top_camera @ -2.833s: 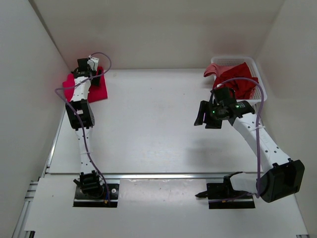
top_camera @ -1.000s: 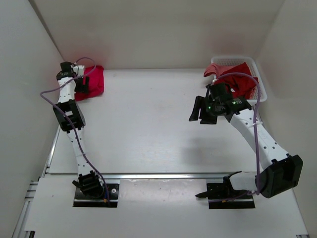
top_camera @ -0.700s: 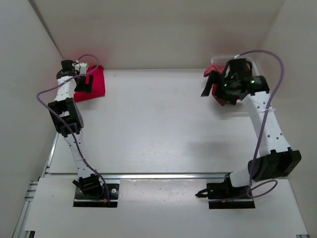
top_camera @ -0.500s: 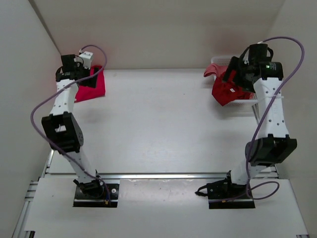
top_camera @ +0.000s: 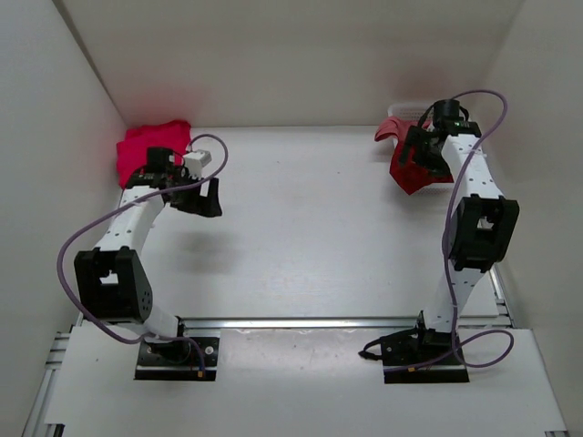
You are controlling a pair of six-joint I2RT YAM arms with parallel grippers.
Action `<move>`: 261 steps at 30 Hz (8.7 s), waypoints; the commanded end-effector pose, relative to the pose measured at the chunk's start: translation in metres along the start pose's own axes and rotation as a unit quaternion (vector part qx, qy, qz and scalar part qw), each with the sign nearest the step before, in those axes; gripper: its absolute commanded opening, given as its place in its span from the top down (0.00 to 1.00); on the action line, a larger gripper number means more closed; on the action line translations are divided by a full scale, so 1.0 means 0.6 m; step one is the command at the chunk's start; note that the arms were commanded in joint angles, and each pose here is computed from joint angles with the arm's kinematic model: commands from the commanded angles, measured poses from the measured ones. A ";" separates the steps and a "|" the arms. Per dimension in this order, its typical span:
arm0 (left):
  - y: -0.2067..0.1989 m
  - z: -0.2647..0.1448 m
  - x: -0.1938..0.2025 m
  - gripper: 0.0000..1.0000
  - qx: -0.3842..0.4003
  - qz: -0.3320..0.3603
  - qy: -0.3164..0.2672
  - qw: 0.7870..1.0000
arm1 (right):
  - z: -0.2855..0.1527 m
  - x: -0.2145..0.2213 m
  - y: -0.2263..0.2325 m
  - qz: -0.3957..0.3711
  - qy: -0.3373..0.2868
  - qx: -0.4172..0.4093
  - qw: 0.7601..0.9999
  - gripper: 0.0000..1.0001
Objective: Fold and stack the t-shirts
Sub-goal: Grab crumpled tshirt from bin with the right arm, then move the tshirt to the center of the board, then flatten out the tshirt
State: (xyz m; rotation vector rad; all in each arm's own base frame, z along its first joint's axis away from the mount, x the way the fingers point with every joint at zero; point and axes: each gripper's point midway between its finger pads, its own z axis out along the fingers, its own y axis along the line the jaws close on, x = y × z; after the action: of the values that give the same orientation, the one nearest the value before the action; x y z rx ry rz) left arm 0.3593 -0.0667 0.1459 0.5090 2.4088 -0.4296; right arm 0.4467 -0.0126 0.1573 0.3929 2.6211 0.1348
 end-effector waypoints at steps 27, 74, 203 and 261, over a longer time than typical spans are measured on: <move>0.053 -0.066 0.051 0.01 -0.036 -0.092 -0.012 0.995 | -0.011 -0.099 0.028 0.028 -0.115 -0.103 0.988 1.00; 0.055 -0.073 0.056 0.01 -0.065 -0.054 0.003 0.996 | -0.130 0.117 0.294 -0.201 -0.005 -0.150 0.968 0.06; 0.098 -0.119 0.197 0.43 -0.115 0.126 0.056 0.984 | -0.158 0.438 0.127 -0.160 -0.024 -0.168 0.973 1.00; 0.087 0.124 0.102 0.37 -0.102 0.048 0.073 0.991 | -0.156 0.464 0.112 -0.148 0.009 -0.177 0.973 1.00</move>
State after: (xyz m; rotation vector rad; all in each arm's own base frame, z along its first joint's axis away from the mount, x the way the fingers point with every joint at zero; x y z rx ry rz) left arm 0.3560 -0.0353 0.0290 0.5751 2.5737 -0.1582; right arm 0.1854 0.1291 0.1153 -0.1231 2.6015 0.4620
